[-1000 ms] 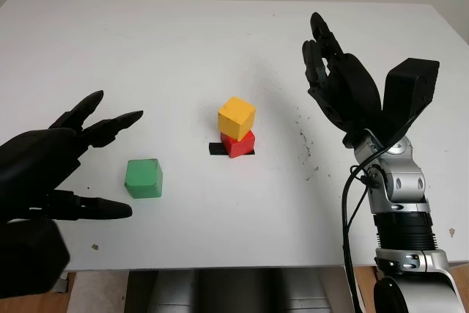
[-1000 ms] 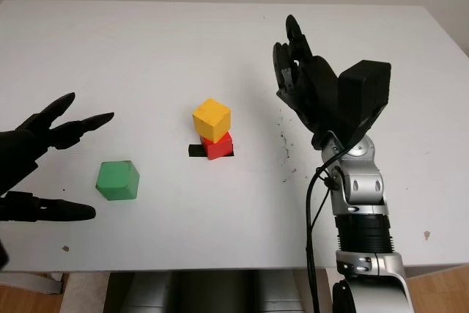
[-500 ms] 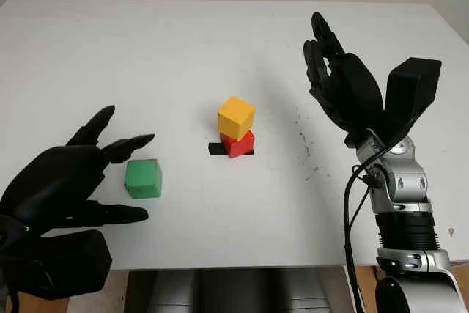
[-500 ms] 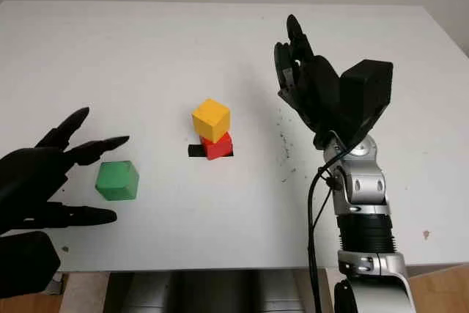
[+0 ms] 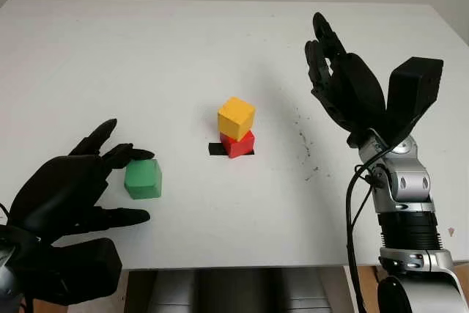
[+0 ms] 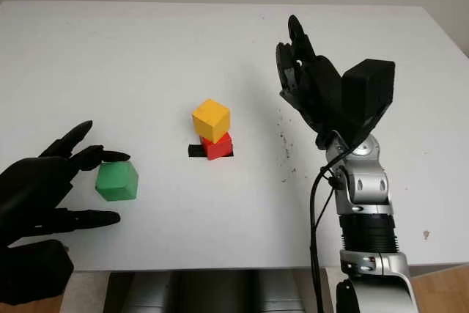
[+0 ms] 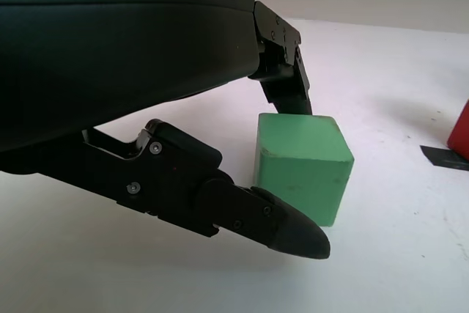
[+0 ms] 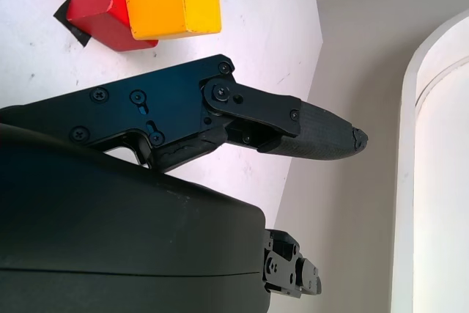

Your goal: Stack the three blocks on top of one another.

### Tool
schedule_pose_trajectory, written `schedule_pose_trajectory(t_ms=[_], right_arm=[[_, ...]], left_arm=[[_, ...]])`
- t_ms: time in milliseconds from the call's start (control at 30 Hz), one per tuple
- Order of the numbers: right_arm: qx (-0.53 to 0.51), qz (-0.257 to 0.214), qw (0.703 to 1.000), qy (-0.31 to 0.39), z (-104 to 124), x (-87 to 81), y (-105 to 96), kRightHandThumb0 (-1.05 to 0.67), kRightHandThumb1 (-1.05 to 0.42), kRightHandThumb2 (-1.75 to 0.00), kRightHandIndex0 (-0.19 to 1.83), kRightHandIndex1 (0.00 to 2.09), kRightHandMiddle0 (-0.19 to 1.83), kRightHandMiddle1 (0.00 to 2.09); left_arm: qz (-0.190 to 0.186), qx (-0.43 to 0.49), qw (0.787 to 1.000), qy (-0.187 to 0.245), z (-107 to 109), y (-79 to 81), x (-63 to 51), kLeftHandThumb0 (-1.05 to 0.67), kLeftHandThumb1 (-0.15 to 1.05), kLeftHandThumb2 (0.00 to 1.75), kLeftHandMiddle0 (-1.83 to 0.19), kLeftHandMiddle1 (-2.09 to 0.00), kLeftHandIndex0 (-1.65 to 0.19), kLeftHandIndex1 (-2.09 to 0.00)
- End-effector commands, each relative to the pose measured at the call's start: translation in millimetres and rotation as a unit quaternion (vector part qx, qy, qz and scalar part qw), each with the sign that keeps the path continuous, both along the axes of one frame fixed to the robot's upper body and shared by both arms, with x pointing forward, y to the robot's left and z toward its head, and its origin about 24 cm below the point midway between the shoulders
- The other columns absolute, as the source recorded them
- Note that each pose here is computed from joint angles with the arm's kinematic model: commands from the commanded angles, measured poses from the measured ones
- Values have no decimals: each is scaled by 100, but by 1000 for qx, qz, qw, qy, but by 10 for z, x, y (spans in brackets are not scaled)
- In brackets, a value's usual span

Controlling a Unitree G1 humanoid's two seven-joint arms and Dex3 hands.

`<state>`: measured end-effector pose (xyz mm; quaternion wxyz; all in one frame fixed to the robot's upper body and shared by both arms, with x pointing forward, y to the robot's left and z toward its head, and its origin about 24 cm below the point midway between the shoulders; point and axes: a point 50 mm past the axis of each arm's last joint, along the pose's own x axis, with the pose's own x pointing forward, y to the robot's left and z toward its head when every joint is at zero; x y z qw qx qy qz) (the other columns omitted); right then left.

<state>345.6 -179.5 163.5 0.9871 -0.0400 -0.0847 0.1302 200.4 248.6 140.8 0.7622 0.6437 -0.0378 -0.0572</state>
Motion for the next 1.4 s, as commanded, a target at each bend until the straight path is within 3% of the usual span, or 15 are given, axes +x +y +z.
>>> schedule_pose_trajectory(t_ms=[0, 367, 533, 900, 1200, 1367], right_arm=[[-9, -3, 1000, -11, 71, -15, -22, -67, -105, -66, -19, 0, -19, 0], [-9, -3, 1000, -13, 66, -20, -15, -67, -105, -67, -19, 0, -19, 0], [-5, -4, 1000, -12, 63, -19, -14, -66, -105, -67, -19, 0, -19, 0], [-7, 1, 1000, -8, 59, -12, -6, -61, -105, -70, -19, 0, -19, 0], [-4, 2, 1000, -7, 69, -2, 14, -62, -105, -68, -19, 0, -19, 0], [-10, 6, 1000, -9, 69, 7, 22, -62, -105, -69, -19, 0, -19, 0]], left_arm=[[-4, -1, 1000, -3, -34, -24, 3, -61, 99, 6, -5, -6, -6, -119], [-2, -19, 999, -37, -107, -26, 31, -45, 105, 24, -14, -6, 4, -156], [-3, -28, 999, -46, -142, -23, 41, -46, 105, 24, -16, -7, 5, -163], [-1, -144, 988, -51, -186, -6, 53, -48, 105, 21, -21, -7, 1, -168], [-32, -246, 968, -39, 45, 48, 136, -48, 105, 18, -21, -5, -9, -157], [-65, -275, 959, -35, 285, 78, 248, -48, 105, 14, -21, -5, -14, -151]])
